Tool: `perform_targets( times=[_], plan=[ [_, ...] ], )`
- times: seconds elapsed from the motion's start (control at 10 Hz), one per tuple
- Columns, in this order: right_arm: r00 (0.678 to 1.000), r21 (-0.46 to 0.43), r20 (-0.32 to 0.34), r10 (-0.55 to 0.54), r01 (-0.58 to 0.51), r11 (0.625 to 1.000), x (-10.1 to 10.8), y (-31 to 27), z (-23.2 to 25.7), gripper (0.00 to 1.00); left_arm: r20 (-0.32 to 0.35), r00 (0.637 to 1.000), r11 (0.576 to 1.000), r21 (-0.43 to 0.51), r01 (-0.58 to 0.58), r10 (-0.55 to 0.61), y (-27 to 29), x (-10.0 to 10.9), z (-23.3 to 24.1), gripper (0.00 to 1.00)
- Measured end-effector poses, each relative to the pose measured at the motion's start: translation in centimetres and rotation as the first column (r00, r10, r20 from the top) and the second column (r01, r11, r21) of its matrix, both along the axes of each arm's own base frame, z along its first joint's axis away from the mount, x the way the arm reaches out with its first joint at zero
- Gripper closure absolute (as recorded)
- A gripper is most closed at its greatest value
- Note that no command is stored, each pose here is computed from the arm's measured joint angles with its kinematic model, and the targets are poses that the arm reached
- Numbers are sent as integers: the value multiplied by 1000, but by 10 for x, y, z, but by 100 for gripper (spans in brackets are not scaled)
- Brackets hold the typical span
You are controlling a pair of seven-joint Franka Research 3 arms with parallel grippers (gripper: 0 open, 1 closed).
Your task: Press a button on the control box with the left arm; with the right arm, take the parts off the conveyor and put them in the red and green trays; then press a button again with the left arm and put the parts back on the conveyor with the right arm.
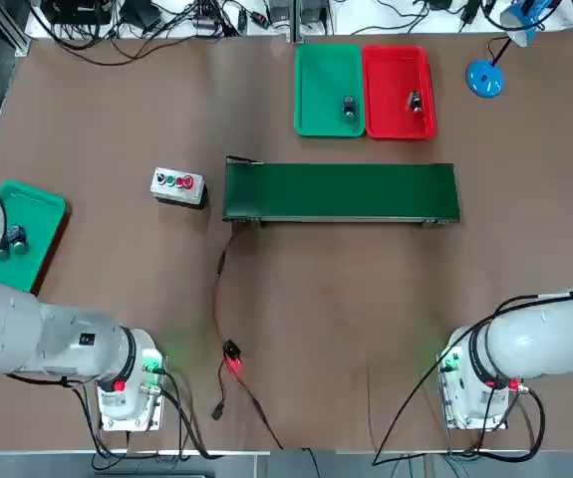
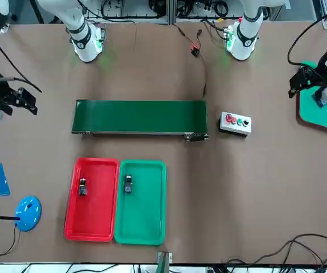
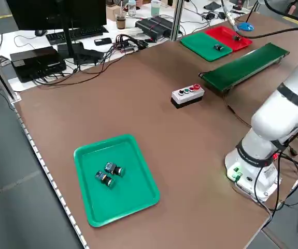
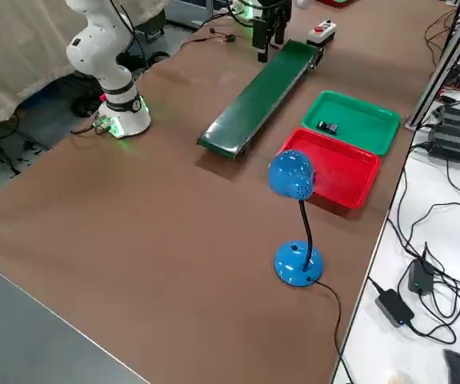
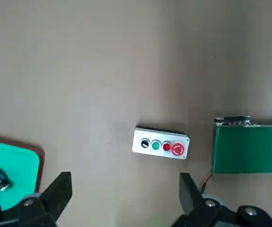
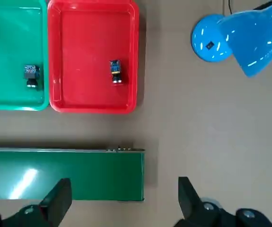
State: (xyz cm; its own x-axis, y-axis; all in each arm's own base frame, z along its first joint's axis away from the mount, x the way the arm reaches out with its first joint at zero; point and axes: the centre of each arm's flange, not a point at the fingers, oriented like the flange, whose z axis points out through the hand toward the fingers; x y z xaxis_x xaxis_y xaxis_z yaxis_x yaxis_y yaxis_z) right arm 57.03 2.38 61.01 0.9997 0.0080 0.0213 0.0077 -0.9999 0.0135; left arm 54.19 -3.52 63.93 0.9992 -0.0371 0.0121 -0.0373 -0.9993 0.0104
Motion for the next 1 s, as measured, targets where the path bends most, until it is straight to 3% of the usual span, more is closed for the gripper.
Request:
perform_targets(
  times=[0.2,0.4,0.7,1.0],
  plan=[
    [1000,0,22,4,-4,1000,10,3,-8,0,6,1000,1000,0,0,0,0,9,0,0],
    [999,-4,47,24,-24,1000,34,18,-39,0,5,1000,1000,0,1,-1,-1,14,-2,0],
    [999,17,33,37,-37,999,86,43,-149,0,-1,1000,1000,0,3,-3,-2,17,-6,0],
    [997,7,41,73,-73,997,119,56,-259,0,-2,1000,1000,0,3,-3,-2,18,-7,0]
  ],
)
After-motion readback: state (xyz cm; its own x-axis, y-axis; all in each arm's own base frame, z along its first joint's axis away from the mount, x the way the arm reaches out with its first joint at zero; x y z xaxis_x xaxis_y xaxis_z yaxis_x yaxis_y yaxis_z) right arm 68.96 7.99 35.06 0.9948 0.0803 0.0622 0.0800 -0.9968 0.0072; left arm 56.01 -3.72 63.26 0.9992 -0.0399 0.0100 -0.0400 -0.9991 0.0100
